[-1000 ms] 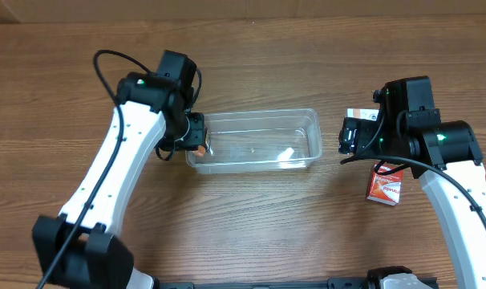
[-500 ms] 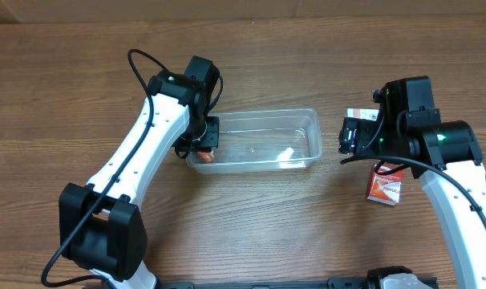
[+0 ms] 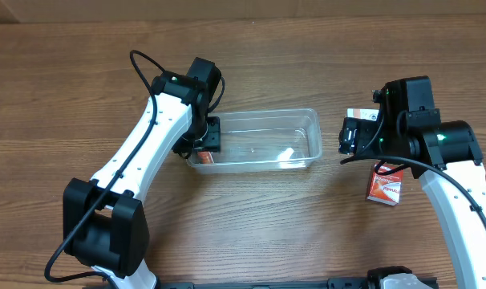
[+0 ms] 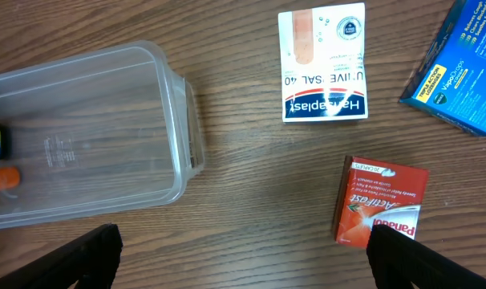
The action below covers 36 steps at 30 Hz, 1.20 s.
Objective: Pack container
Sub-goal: 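Lower the orange tube into the container and open the left gripper, then grasp the white Hansaplast box with the right gripper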
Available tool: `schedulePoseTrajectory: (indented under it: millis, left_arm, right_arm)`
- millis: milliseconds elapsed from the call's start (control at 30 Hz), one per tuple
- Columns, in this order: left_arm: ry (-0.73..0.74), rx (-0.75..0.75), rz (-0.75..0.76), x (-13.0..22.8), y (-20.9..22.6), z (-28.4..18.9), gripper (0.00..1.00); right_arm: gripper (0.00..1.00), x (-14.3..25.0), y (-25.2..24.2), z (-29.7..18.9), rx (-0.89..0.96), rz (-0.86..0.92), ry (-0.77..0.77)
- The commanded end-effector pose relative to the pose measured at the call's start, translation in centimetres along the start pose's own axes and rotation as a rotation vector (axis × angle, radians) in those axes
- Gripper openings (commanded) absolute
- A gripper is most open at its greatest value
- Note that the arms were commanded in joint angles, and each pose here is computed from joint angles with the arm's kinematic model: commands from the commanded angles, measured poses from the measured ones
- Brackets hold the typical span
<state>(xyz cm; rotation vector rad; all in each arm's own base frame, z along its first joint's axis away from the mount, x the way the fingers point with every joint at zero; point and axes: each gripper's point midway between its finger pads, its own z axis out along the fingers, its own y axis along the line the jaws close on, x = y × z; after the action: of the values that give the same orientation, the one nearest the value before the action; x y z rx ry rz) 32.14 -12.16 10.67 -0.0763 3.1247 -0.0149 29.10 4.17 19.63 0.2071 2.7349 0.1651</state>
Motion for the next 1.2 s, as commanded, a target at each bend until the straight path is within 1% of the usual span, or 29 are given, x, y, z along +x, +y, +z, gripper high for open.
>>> schedulePoseTrajectory:
  millis: [0,33,133,200,233,267,300,333,367,400,467,500,567,633,700,733,833,967,1067,1167]
  left_arm:
    - [0.014,-0.021,0.013,0.3,0.1,0.6,0.62]
    - [0.013,-0.021,0.016,0.3,0.1,0.6,0.64]
    - [-0.005,-0.012,0.016,-0.2,-0.1,-0.1,0.66]
    - [-0.039,0.002,0.015,-0.8,-0.3,-1.4,0.68]
    - [-0.077,0.019,0.023,-1.3,-0.6,-2.8,0.7]
    - [-0.103,0.029,0.027,-1.6,-0.7,-3.9,0.73]
    - [-0.15,0.047,0.037,-1.9,-0.8,-5.7,0.8]
    - [-0.198,0.066,0.047,-2.2,-0.9,-7.6,0.84]
    - [-0.252,0.084,0.054,-2.4,-0.7,-9.6,0.89]
    - [-0.318,0.091,0.047,-2.6,-0.1,-11.8,0.99]
    - [-0.433,0.099,-0.002,-2.3,2.1,-15.6,1.0]
    - [-0.466,0.104,-0.028,-2.0,3.2,-16.8,1.0]
    - [-0.526,0.106,-0.092,-1.6,5.6,-18.8,1.0]
    - [-0.587,0.097,-0.175,-1.1,8.7,-20.6,1.0]
    - [-0.603,0.086,-0.211,-1.0,10.0,-21.1,1.0]
    - [-0.6,0.078,-0.226,-0.8,10.7,-21.0,1.0]
    - [-0.575,0.064,-0.217,-0.6,11.0,-20.6,1.0]
    - [-0.559,0.061,-0.217,-0.8,11.0,-20.1,1.0]
    - [-0.549,0.059,-0.217,-1.0,11.0,-19.8,1.0]
    - [-0.539,0.056,-0.217,-1.2,10.9,-19.4,1.0]
  right_arm:
    - [1.0,-0.8,0.3,-1.1,-0.011,-0.007,-0.041]
    - [1.0,-0.8,0.3,-1.1,-0.011,-0.007,-0.041]
    - [1.0,-0.8,0.3,-1.1,-0.011,-0.007,-0.041]
    - [1.0,-0.8,0.3,-1.1,-0.01,-0.007,-0.039]
    - [1.0,-0.7,0.3,-1.1,-0.01,-0.007,-0.037]
    - [1.0,-0.7,0.3,-1.1,-0.009,-0.007,-0.036]
    - [1.0,-0.8,0.3,-1.1,-0.009,-0.007,-0.04]
    - [1.0,-1.2,0.1,-1.1,0.003,-0.006,-0.058]
    - [1.0,-1.9,-0.2,-1.4,0.028,-0.006,-0.088]
    - [1.0,-2.8,-0.6,-2.0,0.053,-0.004,-0.128]
    - [1.0,-5.9,-1.3,-4.2,0.112,0.01,-0.256]
    - [1.0,-7.3,-1.4,-5.1,0.128,0.017,-0.306]
    - [1.0,-8.8,-1.8,-5.2,0.143,0.033,-0.326]
    - [1.0,-9.6,-3.2,-2.5,0.181,0.063,-0.267]
    - [1.0,-9.7,-4.3,0.0,0.206,0.056,-0.201]
    - [1.0,-9.6,-4.8,2.3,0.195,0.026,-0.135]
    - [1.0,-9.0,-5.4,7.1,0.134,0.032,-0.006]
    - [1.0,-7.2,-7.0,12.8,0.158,0.033,0.147]
    - [1.0,-5.8,-7.5,15.9,0.168,0.032,0.23]
    - [1.0,-4.7,-7.8,17.6,0.174,0.03,0.285]
